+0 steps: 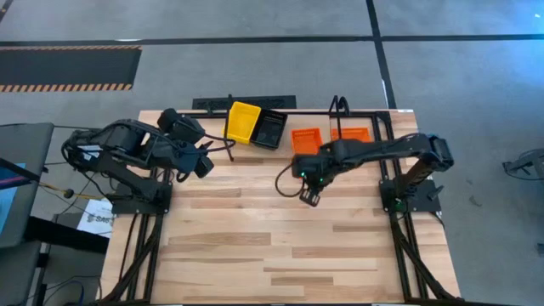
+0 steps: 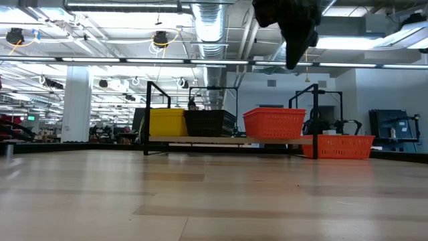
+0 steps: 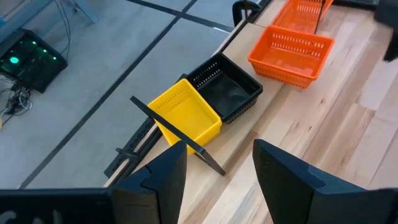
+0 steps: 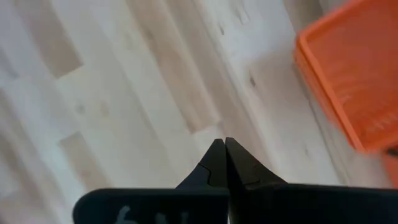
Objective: Stack baskets on shelf by color
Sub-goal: Stack the orange bin on top of the other orange bin on the shelf
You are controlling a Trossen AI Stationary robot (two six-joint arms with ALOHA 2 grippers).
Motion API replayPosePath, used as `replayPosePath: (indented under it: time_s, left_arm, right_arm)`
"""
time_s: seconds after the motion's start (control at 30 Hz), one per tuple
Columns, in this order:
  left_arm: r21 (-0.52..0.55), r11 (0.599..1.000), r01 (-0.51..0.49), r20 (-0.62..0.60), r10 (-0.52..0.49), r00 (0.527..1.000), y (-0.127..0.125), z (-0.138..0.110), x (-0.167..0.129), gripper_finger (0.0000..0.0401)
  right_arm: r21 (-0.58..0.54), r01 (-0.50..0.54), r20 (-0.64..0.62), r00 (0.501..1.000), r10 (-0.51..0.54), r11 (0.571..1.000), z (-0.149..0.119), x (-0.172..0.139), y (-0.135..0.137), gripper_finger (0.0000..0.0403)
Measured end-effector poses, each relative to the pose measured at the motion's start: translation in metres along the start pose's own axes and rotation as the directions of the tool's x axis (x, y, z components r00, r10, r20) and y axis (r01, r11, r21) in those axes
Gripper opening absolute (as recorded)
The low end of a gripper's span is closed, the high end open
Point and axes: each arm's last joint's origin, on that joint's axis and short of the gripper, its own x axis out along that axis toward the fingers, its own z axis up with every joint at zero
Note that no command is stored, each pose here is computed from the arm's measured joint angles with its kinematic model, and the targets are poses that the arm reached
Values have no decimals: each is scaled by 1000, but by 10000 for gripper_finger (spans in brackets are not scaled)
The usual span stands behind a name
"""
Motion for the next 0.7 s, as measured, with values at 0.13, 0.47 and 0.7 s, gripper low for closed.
replayPosePath:
  time_s: [0.13,0.47,0.7]
  left_arm:
    - [27,1000,-1,-17,1,1000,-7,1,5,174]
    - [43,999,31,-54,-29,998,-13,1,9,174]
    - [42,999,33,-57,-31,998,-13,1,9,174]
  right_arm:
    - [-14,52,-37,998,-52,999,3,29,4,1]
    - [-59,151,-126,979,-158,987,5,79,-15,1]
    - [-73,144,-68,986,-149,987,21,89,-33,1]
